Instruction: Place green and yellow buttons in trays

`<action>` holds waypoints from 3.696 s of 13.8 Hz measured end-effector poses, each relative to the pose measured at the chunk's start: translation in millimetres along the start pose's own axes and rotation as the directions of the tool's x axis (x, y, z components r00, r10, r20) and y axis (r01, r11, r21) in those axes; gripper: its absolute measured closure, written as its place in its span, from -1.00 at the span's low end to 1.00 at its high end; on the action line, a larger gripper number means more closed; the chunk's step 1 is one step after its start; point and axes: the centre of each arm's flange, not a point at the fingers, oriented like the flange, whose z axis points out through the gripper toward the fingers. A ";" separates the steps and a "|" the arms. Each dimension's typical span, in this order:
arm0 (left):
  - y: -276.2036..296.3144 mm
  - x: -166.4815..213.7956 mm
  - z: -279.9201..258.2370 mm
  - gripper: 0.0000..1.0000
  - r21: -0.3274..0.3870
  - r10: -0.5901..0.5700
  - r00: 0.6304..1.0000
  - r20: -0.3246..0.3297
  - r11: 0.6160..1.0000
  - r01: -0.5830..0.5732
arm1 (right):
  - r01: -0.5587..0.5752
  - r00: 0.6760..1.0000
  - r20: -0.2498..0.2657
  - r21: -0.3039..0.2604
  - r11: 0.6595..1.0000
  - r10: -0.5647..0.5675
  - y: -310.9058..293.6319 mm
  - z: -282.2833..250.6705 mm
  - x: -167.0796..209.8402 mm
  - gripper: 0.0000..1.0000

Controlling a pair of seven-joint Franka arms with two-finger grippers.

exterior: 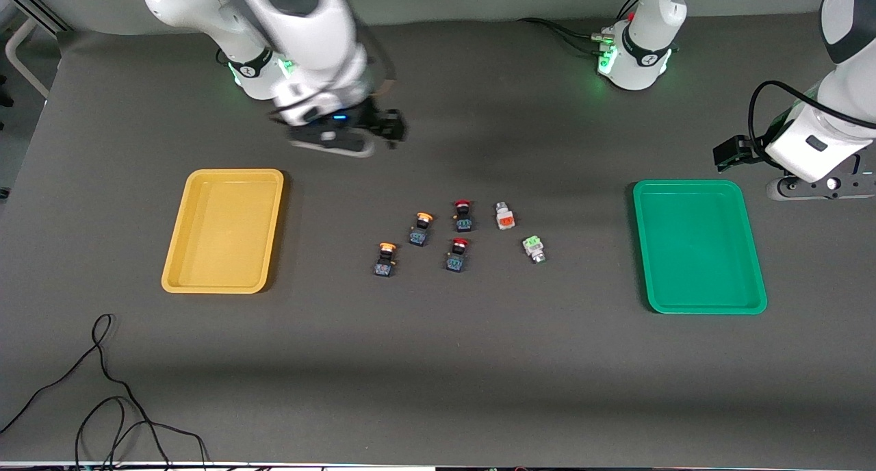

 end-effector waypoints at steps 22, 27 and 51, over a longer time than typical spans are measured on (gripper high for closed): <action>224.9 108.6 255.0 -0.96 -0.101 -0.322 0.944 0.065 0.939 0.327 | -0.062 0.992 -0.108 0.008 0.998 0.063 -28.9 307.8 66.5 -0.97; 295.5 96.7 322.4 -0.96 -0.109 -0.365 0.930 0.043 0.924 0.367 | -0.044 0.991 -0.123 -0.008 0.999 0.043 -31.3 318.6 71.1 -0.15; 6.6 131.9 253.7 0.18 -0.069 -0.016 0.983 0.182 0.997 0.029 | 0.412 0.907 0.086 0.024 0.911 -0.413 352.4 30.2 229.4 0.19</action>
